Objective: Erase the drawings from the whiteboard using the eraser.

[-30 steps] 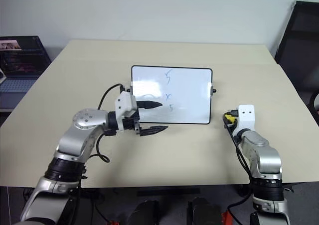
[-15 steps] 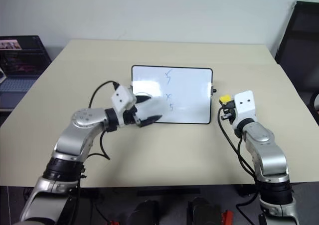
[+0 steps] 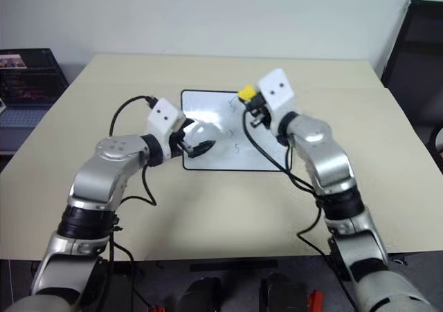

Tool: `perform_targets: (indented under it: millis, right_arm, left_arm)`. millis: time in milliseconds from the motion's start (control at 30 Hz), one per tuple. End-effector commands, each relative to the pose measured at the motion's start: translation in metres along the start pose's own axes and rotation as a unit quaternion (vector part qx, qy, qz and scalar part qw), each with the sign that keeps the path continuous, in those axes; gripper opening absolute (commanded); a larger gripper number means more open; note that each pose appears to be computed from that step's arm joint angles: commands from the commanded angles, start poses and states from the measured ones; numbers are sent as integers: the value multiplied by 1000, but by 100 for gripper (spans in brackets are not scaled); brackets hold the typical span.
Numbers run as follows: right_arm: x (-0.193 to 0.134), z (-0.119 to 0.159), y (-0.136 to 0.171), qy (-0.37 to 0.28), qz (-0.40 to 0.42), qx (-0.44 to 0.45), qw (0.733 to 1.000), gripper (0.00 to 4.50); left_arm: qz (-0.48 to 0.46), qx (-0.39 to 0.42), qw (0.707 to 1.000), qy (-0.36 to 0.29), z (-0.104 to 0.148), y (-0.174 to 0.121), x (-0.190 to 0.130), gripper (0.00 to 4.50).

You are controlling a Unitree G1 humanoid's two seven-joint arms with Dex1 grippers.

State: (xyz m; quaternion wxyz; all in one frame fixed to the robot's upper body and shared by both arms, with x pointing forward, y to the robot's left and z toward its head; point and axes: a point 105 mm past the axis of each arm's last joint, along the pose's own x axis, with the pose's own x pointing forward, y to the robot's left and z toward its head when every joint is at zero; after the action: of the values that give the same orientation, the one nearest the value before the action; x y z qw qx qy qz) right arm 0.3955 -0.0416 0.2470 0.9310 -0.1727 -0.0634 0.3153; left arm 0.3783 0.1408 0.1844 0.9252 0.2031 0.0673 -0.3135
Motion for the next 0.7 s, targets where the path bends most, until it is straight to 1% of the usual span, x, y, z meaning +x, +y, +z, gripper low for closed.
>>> perform_targets:
  millis: [33, 167, 300, 500, 700]
  right_arm:
    - [20, 17, 3, -10, 22, -4, 1000, 100]
    - [41, 10, 0, 10, 22, 11, 1000, 100]
    - [50, 1, -3, 25, 17, 15, 999, 100]
    - [54, -11, -14, 41, -6, 15, 999, 100]
    - [55, -8, -21, 34, -22, 14, 999, 100]
  left_arm:
    - [11, 33, 999, -23, 23, 5, -6, 450]
    - [15, 41, 999, -22, 24, 10, -8, 450]
    - [14, 45, 999, -20, 23, 11, -9, 450]
    - [9, 50, 999, -18, 20, 7, -9, 450]
    - [5, 52, 998, -20, 19, 5, -7, 450]
